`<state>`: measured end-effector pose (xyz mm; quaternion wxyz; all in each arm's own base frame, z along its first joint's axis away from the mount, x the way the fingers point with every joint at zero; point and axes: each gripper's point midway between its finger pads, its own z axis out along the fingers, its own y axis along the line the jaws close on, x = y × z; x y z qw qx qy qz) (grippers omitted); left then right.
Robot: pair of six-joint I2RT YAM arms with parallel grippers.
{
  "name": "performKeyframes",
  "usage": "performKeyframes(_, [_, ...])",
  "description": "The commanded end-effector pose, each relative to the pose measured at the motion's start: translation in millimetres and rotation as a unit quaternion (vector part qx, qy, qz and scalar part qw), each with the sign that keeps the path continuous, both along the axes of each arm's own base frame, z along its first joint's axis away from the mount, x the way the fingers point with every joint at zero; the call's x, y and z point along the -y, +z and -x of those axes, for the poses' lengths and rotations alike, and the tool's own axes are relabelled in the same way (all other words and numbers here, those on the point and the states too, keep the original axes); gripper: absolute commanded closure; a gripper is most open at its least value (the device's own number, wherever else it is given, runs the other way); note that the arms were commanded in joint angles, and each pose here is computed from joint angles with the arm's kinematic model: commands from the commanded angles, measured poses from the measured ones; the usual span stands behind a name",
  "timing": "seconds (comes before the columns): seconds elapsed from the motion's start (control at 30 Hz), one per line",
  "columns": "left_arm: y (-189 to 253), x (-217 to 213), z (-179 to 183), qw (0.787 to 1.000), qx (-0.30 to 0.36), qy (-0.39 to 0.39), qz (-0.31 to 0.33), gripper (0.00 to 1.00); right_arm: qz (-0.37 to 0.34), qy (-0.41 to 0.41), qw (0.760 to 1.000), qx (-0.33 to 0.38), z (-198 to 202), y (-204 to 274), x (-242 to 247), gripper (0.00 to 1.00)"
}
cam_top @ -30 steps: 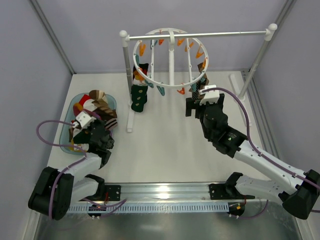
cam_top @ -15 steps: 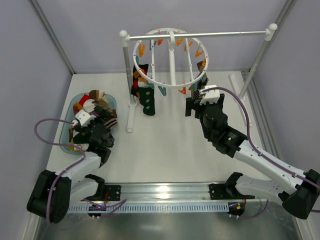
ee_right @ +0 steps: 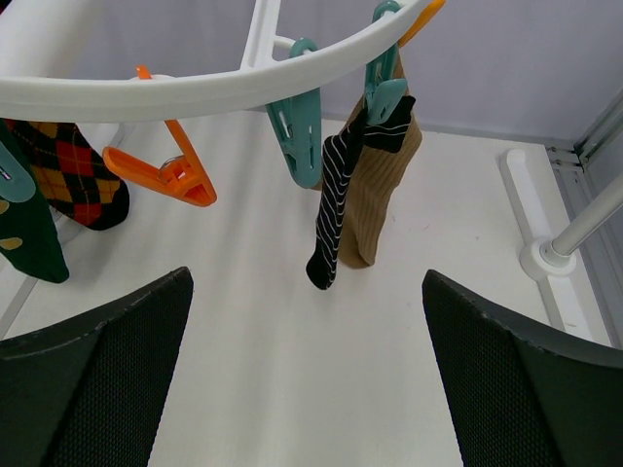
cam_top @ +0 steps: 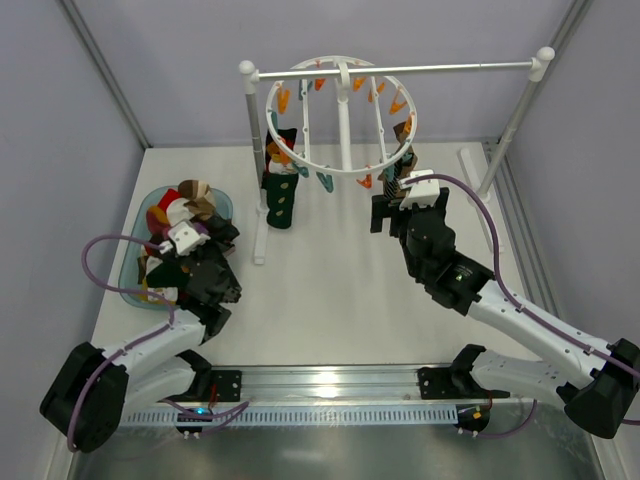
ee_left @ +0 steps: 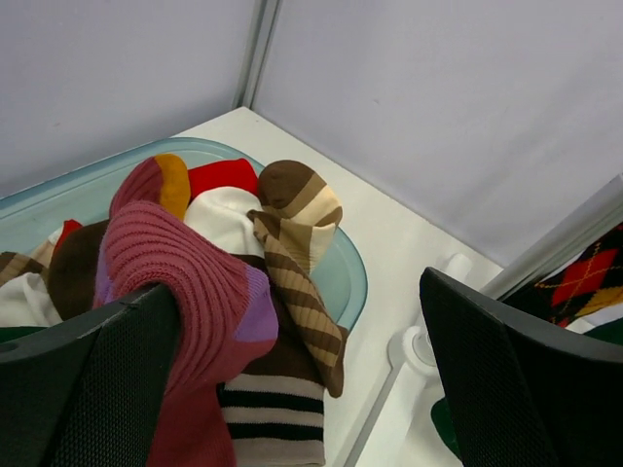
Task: Remove the socks clipped to the hanger
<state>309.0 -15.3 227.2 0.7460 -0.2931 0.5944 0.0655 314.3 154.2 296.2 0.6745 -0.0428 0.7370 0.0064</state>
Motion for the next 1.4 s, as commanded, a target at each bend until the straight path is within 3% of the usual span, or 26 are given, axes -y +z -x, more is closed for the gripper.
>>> performKeyframes(0.0, [13.8, -9.3, 4.4, 0.999, 0.021, 0.035, 0.011, 0.00, -0.016, -0.007, 1.000, 0.009, -1.9, 6.9, 1.0, 0.00])
performKeyframes(0.17, [11.5, -26.5, -1.8, 0.997, 0.010, 0.080, -0.002, 0.01, -0.017, -0.006, 1.000, 0.009, -1.5, 6.4, 1.0, 0.00])
performKeyframes(0.3, [-6.0, -16.1, -14.1, 0.999, -0.012, 0.040, 0.003, 0.00, -0.016, -0.006, 1.000, 0.007, -1.2, 4.8, 1.3, 0.00])
performKeyframes(0.43, [-2.0, -8.4, -16.1, 0.998, 0.021, -0.001, 0.055, 0.00, -0.013, -0.006, 1.000, 0.005, -1.8, 3.0, 0.8, 0.00])
performKeyframes(0.73, [-28.9, 14.2, -26.0, 0.997, -0.003, -0.047, 0.067, 0.00, -0.011, -0.009, 1.000, 0.005, -2.0, 2.3, 1.8, 0.00])
performKeyframes(1.37, [-29.5, 38.2, -3.2, 0.998, 0.003, -0.053, 0.040, 0.00, -0.009, -0.011, 1.000, 0.004, -4.1, 2.1, 1.5, 0.00])
